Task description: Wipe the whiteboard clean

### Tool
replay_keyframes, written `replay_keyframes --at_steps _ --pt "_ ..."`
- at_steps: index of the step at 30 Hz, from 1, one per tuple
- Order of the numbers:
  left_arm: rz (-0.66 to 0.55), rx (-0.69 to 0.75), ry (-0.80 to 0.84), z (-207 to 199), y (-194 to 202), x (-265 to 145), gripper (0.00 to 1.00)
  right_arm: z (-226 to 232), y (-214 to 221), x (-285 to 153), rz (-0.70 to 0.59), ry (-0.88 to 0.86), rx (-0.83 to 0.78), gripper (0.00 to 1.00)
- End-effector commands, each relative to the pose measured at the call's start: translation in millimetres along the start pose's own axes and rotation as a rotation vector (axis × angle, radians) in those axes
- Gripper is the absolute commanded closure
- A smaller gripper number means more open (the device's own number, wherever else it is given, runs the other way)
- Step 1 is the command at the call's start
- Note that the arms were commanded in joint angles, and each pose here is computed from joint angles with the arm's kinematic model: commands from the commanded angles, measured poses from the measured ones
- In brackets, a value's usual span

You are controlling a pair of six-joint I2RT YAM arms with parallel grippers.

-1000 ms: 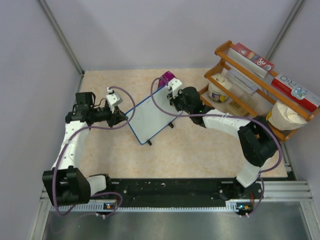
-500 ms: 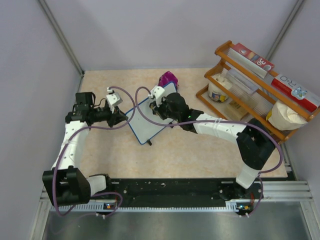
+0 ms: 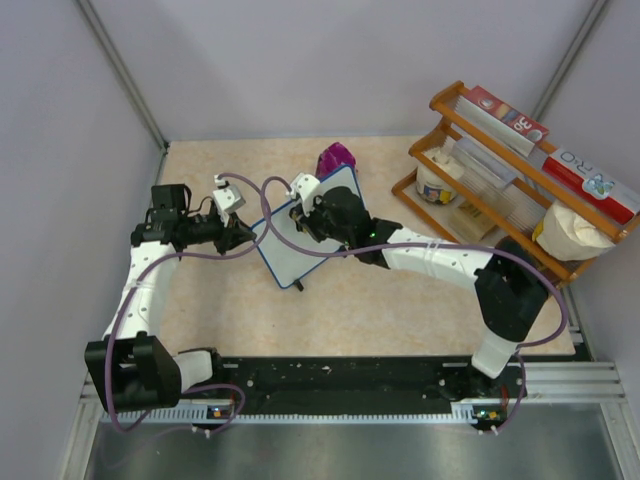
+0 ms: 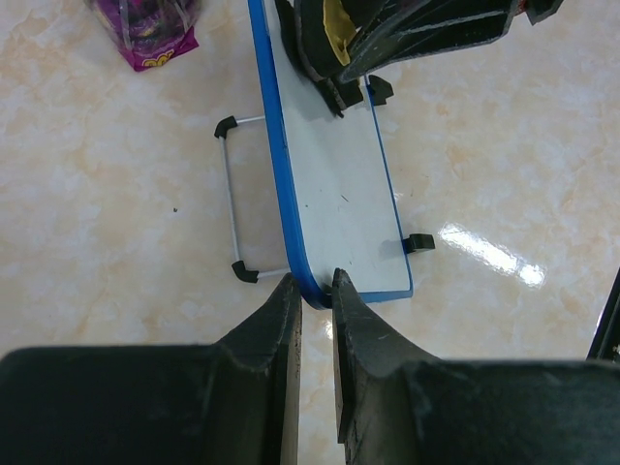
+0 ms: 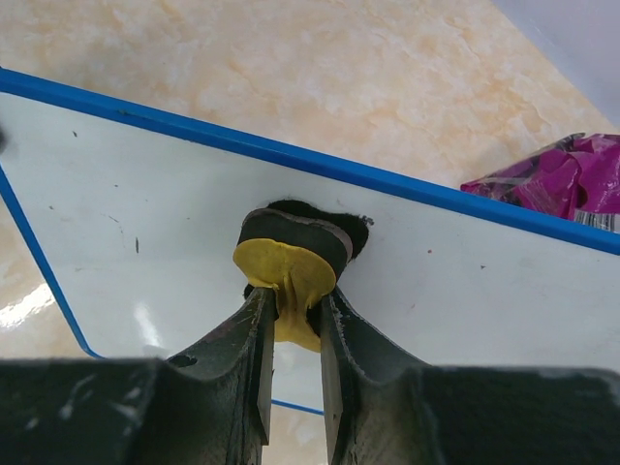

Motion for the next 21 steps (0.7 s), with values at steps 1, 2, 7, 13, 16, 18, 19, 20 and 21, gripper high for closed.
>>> replay_keyframes --at_steps 1,2,7,13,16,18,19,20,21 --pt "0.016 0.059 -0.008 1.2 -1.5 -1.4 1.0 -27.7 -29.6 -6.2 -0.074 0.111 -0.023 1.0" --pt "0.016 0.061 -0.008 1.3 -1.8 -1.5 1.0 -31.9 -30.1 -6.8 -0.075 0.124 -0.025 1.0" --pt "0.014 0.064 -0.006 0.9 -2.5 -1.4 1.0 -70.3 -31.6 -13.5 -0.081 0.216 -0.021 1.0" --pt "0.014 0.063 -0.007 1.7 -2.3 -1.4 1.0 -104.8 -22.2 -16.6 -0.071 0.289 -0.02 1.0" --pt "0.016 0.061 -0.005 1.7 -1.4 -1.0 1.0 -110.9 -15.9 -14.5 -0.055 0.299 -0.025 1.0" --pt "0.014 0.063 -0.007 1.7 -2.3 -1.4 1.0 -112.0 -15.1 -14.3 -0.053 0.3 -0.025 1.0" --pt "0.015 0.062 -0.007 2.4 -1.6 -1.2 1.0 -111.1 -14.5 -14.0 -0.052 0.291 -0.021 1.0" --pt "0.016 0.062 -0.008 2.0 -1.9 -1.2 1.0 -111.0 -15.9 -14.5 -0.055 0.284 -0.014 1.0" --pt "0.015 0.061 -0.007 1.9 -2.0 -1.2 1.0 -108.4 -18.0 -14.0 -0.063 0.268 -0.001 1.0"
Point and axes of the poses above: each gripper's point midway between its finger pads, its own x axis out along the fingers, its own z axis along the line the jaws close on, y = z × x, the point moved 9 cm from there along -x, back along the fingers, and after that the axes turned 3 degrees about -x, right-handed, at the moved point
